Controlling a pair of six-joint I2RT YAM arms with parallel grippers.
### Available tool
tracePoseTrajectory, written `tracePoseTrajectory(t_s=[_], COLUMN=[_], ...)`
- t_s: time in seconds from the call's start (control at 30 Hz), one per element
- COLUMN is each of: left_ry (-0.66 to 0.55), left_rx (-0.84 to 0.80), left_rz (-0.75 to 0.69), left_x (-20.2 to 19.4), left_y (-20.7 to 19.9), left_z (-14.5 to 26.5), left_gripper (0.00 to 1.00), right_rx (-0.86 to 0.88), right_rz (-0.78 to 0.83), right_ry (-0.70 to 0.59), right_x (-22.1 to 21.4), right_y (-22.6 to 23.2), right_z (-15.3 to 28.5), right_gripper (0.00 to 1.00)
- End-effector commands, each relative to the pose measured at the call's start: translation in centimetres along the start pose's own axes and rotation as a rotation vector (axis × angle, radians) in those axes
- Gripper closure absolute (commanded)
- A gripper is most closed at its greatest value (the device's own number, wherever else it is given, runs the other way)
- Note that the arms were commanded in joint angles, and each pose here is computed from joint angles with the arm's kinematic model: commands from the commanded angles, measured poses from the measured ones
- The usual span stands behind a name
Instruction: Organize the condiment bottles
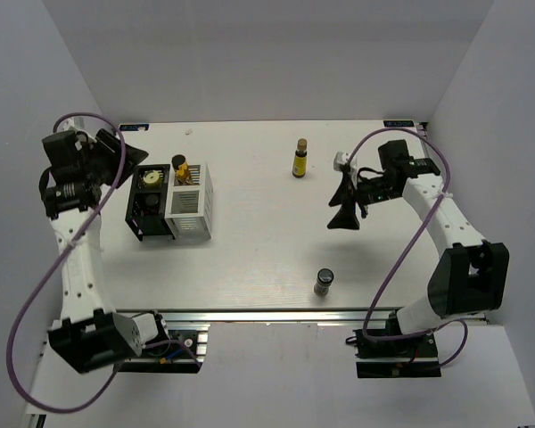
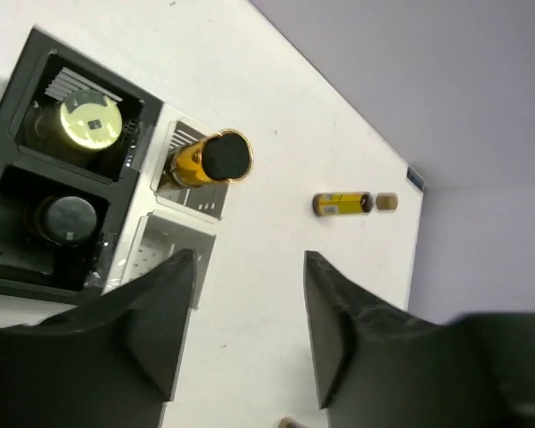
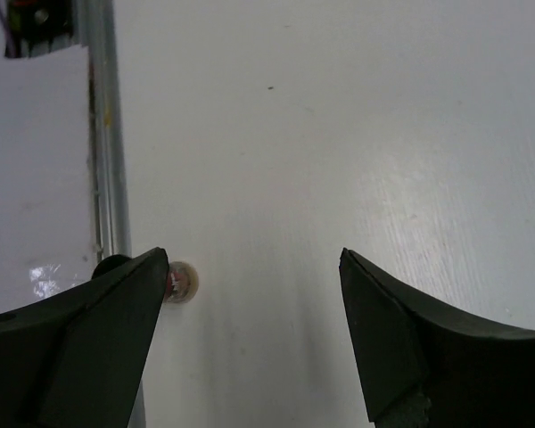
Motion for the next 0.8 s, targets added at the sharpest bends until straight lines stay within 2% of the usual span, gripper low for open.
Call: tracePoseTrajectory(t_s=[0.0,0.13,0.43,0.5,0.57,0.77], left_ry=[0.014,0.005,0.015,0.016,0.017,0.012], left_rx=[-0.135,-0.181,-0.189,-0.191,-0.190,-0.201], left_rz=[-0.060,-0.084,-0.124,-0.125,-0.123,-0.136], left_x=[-1.3,-2.1,-2.8,-3.0,-3.1,-3.3], left_y=[-0.4,-0.5,-0.9,-0.8,-0.8,-1.1], left_z=[1.0,2.1,3.8,4.0,4.2,5.0], left_gripper=[0.30,0.22,0.19,0.19,0.19,0.19], right_rx=[0.156,0.172,0.213,0.193,0.142,0.133], right_rz=[0.134,0.258,0.423,0.391,0.437,0.396], right_ry=[-0.008,0.039,0.112,0.172,0.193,0.214], right_x=[0.5,-2.6,-5.5,-6.5,-6.8,-6.6], right_y=[5.6,8.7,11.0,11.5,10.8,10.8], right_z=[0.4,-0.5,-2.6,-3.4,-4.0,-5.6], right_gripper=[0.17,0.13,0.11,0.11,0.11,0.13])
Point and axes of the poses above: each gripper's point midway between its finger pads, its own z axis back along the fingers, its own y axis along the line the jaws close on, x = y × z, the point moved 7 cm from there along z, back along the fingers, and after that the axes turned 12 degrees about z, right-handed, at the moved point
